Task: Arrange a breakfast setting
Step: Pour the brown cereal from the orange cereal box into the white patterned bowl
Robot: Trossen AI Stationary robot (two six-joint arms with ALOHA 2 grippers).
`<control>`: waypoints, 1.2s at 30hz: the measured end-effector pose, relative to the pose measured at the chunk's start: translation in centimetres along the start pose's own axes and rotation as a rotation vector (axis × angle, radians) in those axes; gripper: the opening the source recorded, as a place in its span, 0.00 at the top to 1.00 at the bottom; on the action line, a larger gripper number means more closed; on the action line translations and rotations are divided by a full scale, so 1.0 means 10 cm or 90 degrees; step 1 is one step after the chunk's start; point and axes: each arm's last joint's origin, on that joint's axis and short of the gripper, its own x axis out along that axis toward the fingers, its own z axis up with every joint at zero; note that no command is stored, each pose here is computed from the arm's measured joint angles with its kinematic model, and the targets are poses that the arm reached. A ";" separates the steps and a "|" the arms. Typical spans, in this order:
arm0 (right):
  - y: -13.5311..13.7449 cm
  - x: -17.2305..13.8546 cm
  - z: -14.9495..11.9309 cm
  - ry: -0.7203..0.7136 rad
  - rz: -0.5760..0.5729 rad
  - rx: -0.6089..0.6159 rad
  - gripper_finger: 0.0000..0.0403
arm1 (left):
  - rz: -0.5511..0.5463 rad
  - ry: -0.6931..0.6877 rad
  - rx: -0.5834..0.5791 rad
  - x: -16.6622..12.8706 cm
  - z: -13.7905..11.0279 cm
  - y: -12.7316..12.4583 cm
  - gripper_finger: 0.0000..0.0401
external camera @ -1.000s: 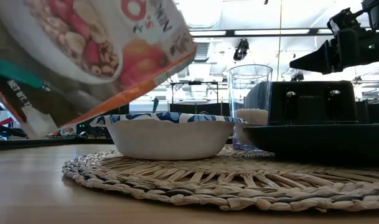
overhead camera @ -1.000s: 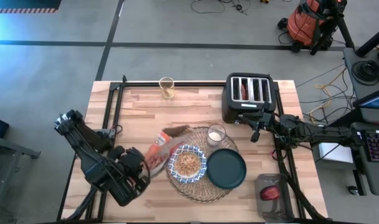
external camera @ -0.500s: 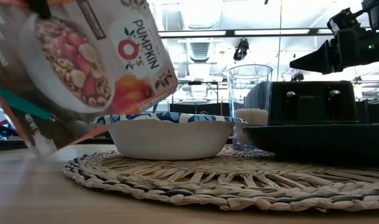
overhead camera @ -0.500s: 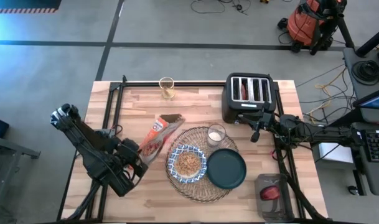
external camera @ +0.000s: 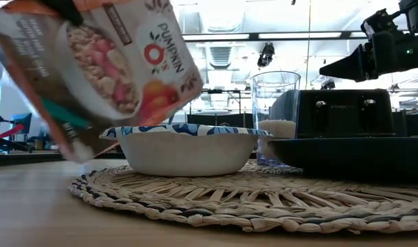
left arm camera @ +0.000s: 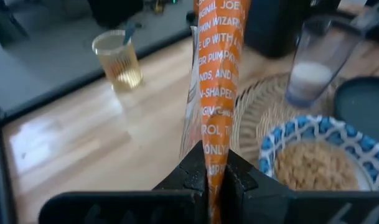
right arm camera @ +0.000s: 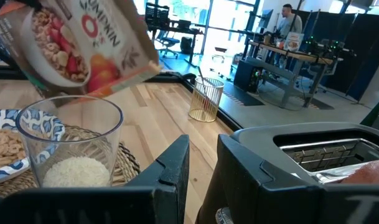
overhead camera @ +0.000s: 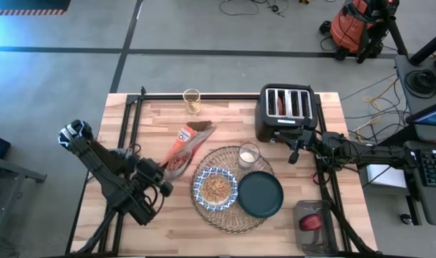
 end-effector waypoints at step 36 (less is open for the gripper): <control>0.00 0.00 0.00 0.000 0.000 0.000 0.82 | -0.013 -0.181 -0.049 0.86 -0.85 0.20 1.00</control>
